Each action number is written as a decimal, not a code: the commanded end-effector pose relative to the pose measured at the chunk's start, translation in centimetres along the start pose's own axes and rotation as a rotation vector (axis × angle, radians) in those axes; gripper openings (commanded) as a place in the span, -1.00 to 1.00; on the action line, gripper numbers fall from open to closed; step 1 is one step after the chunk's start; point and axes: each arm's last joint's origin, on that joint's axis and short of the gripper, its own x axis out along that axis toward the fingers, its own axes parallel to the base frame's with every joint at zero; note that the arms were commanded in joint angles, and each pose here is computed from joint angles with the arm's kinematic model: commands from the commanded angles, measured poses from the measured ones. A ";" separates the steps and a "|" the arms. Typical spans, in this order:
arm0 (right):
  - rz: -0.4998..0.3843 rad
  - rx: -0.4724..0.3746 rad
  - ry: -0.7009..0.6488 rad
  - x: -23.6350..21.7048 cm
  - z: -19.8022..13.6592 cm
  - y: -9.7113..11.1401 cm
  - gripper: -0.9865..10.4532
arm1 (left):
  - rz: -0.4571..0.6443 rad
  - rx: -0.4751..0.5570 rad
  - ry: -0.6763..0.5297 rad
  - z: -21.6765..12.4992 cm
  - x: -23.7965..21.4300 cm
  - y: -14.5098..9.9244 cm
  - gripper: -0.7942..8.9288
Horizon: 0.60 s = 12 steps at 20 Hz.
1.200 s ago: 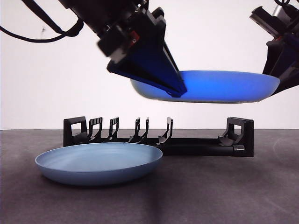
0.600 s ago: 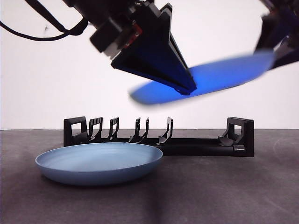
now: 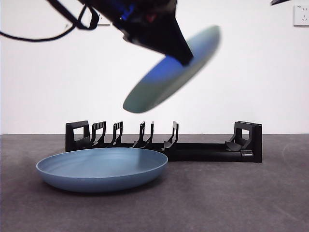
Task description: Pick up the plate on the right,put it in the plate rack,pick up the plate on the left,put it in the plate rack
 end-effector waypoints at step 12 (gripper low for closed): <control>-0.061 -0.008 -0.059 -1.1 0.3 0.3 -0.23 | 0.035 -0.668 -0.416 0.5 -3.9 13.4 -0.86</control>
